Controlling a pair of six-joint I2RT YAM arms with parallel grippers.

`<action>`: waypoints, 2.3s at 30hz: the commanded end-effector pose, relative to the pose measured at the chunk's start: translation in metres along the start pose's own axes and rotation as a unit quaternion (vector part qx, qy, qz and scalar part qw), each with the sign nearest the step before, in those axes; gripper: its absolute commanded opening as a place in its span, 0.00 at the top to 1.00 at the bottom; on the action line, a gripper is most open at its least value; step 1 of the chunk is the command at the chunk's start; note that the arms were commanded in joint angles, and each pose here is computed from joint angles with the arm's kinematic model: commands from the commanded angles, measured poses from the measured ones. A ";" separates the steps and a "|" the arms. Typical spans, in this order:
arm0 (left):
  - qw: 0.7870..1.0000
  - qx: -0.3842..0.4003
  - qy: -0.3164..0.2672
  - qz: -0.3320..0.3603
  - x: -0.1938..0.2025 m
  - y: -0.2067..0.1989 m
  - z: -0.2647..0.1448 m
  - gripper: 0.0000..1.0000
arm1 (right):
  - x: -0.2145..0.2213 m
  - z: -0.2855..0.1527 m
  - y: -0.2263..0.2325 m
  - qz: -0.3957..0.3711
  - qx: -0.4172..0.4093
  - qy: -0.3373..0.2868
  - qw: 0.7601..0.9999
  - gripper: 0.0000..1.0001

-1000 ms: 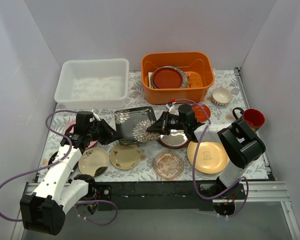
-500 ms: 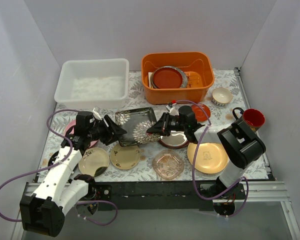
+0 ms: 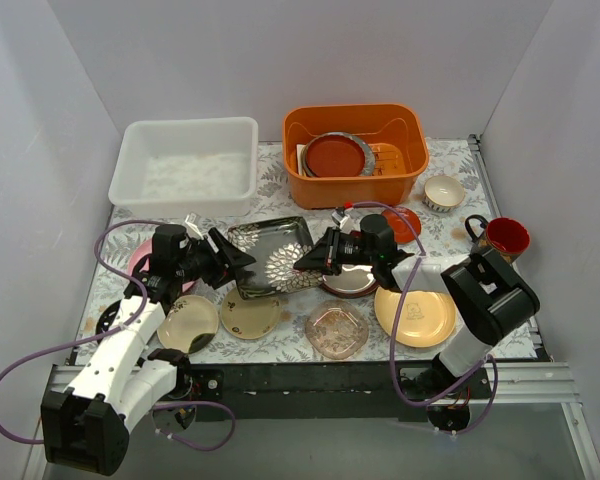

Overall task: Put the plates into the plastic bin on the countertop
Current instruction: Place the plate in the plastic bin.

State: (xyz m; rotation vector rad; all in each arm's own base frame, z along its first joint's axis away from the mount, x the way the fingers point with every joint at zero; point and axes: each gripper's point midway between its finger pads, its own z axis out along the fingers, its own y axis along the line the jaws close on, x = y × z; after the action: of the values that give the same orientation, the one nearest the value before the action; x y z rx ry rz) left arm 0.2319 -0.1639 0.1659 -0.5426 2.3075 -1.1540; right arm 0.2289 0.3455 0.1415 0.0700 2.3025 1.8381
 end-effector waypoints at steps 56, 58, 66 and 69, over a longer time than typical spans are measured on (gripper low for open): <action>0.990 0.057 -0.109 0.068 -0.078 -0.082 -0.010 1.00 | -0.026 -0.065 0.079 -0.243 0.084 -0.096 0.962 0.02; 0.988 0.063 -0.120 0.074 -0.091 -0.095 -0.009 1.00 | -0.029 -0.071 0.085 -0.256 0.091 -0.104 0.957 0.02; 0.983 0.075 -0.154 0.069 -0.150 -0.124 -0.004 1.00 | -0.027 -0.084 0.089 -0.272 0.106 -0.108 0.950 0.02; 0.981 0.093 -0.163 0.050 -0.175 -0.125 -0.005 1.00 | -0.026 -0.087 0.087 -0.275 0.110 -0.105 0.949 0.02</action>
State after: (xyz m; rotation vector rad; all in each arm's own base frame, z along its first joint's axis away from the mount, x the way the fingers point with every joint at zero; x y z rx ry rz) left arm 0.3562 -0.1453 0.2422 -0.5633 2.1393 -0.9981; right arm 0.2286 0.2834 0.2280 -0.2666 2.1462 1.2653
